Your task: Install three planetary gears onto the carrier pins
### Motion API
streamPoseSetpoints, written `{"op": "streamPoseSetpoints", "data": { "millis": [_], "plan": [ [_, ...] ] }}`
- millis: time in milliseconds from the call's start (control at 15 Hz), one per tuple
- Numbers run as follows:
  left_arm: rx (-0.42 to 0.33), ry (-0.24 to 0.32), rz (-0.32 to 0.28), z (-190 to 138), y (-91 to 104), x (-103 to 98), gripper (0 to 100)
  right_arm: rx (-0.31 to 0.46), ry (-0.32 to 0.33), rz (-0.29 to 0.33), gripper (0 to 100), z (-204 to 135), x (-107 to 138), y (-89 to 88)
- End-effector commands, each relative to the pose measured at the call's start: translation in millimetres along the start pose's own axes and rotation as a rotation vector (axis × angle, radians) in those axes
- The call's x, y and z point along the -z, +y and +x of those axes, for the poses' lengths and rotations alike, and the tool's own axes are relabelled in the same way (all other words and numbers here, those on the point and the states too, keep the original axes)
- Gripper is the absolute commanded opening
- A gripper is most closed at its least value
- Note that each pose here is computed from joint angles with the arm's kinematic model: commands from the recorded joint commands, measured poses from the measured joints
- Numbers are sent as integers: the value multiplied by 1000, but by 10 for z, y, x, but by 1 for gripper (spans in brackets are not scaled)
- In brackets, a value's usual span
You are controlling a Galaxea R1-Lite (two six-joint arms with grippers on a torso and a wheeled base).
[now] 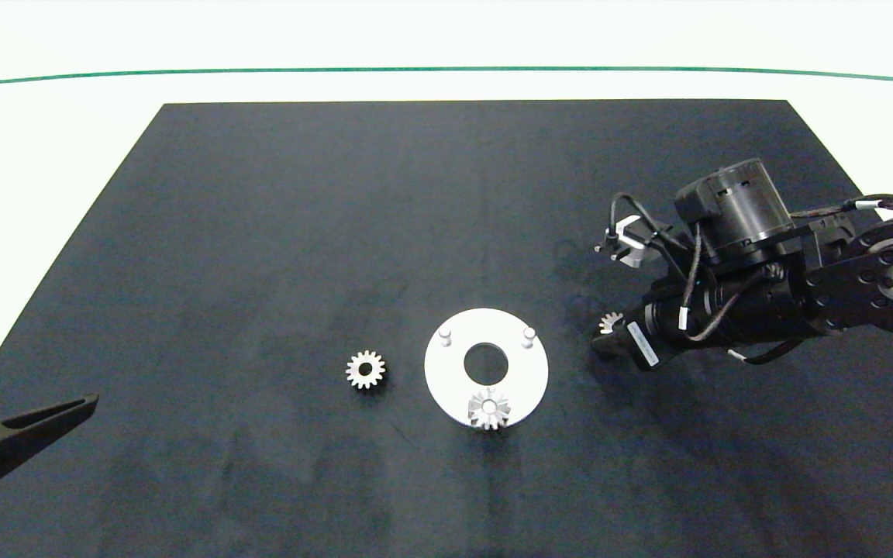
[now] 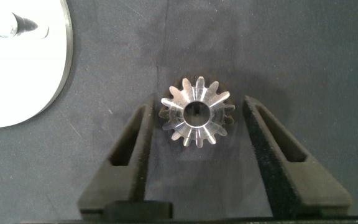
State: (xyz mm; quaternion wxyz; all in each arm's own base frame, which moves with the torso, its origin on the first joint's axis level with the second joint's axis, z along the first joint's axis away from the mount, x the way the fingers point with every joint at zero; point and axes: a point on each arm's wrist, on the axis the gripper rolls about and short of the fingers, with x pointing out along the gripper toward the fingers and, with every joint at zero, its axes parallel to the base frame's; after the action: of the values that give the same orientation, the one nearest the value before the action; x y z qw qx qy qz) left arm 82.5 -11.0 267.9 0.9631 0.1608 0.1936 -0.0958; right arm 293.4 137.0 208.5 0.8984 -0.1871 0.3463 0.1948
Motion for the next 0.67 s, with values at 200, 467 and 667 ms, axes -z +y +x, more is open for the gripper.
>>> {"op": "streamPoseSetpoints", "data": {
  "millis": [200, 467, 667],
  "plan": [
    [0, 2, 2, -1, 0, 2, 100, -3, 12, -4, 46, 36, 12, 10],
    [0, 0, 2, -5, -1, 3, 100, -4, 18, -4, 37, 59, 17, 14],
    [0, 2, 2, -1, 0, 2, 100, -3, 18, -3, 31, 59, 18, 9]
  ]
}}
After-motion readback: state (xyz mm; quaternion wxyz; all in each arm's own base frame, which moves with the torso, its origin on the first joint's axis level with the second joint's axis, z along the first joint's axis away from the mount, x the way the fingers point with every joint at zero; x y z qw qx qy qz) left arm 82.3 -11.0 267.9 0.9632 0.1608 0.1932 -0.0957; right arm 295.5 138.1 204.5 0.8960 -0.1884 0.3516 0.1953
